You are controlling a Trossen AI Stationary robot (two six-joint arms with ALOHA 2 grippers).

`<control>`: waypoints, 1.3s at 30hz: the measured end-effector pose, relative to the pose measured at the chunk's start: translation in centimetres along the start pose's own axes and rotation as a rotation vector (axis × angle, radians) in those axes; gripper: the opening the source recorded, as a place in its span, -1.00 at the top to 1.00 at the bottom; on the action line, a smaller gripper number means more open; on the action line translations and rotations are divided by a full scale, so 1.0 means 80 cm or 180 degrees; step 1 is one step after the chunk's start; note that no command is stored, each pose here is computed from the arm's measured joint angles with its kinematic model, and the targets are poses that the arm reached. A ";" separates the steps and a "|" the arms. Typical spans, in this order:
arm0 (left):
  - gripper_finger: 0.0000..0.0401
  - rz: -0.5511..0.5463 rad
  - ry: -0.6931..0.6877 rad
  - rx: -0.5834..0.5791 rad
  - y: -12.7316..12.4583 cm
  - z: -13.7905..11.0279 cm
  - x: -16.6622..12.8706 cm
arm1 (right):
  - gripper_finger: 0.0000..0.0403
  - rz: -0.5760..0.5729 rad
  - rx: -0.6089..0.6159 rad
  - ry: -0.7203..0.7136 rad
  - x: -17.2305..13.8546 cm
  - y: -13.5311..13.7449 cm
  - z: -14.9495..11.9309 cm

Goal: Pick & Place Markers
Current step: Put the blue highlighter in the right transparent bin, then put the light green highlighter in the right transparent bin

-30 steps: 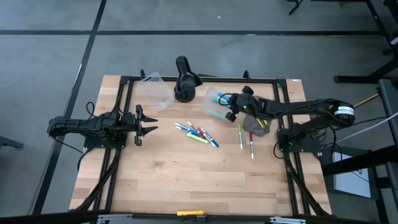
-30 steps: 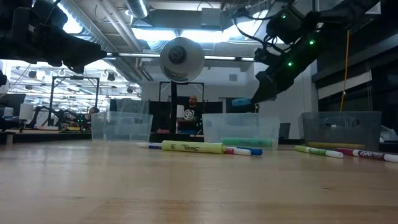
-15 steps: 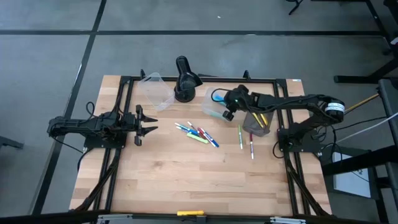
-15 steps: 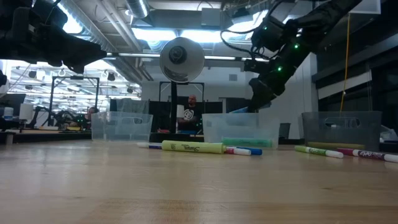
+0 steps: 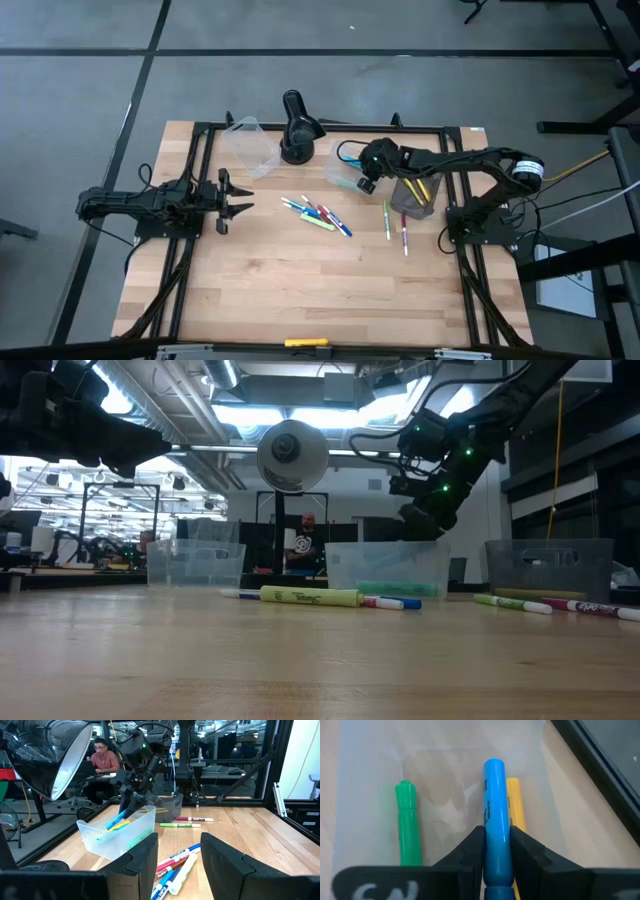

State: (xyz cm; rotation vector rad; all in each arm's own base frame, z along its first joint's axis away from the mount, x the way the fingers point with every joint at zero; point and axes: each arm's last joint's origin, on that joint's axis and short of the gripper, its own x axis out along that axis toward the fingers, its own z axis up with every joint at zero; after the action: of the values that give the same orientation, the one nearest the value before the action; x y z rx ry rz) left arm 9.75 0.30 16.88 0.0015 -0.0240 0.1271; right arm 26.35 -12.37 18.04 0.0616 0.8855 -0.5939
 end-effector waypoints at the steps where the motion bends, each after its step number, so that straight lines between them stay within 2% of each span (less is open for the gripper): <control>1: 0.29 -0.0001 -0.0001 0.0000 0.000 0.000 0.000 | 0.60 0.0010 0.0001 0.0002 0.000 0.000 0.000; 12: 0.29 0.0000 0.0000 0.0000 0.000 0.000 0.000 | 0.58 0.0139 0.0069 -0.0001 0.001 0.001 0.000; 23: 0.29 0.0000 0.0001 0.0000 0.000 0.000 0.000 | 0.27 0.0138 0.0158 -0.0037 0.001 0.001 0.001; 32: 0.29 -0.0001 0.0000 0.0000 0.000 0.000 0.000 | 0.24 -0.0164 0.0091 -0.0176 -0.005 0.006 0.007; 39: 0.29 0.0000 0.0001 0.0000 0.000 0.000 0.000 | 0.24 -0.0380 -0.0025 -0.0478 -0.031 0.022 0.017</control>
State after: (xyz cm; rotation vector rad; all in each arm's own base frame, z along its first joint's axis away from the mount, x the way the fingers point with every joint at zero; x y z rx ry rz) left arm 9.76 0.30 16.88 0.0015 -0.0236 0.1271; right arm 27.03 -10.17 20.44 -0.0429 0.7490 -0.6975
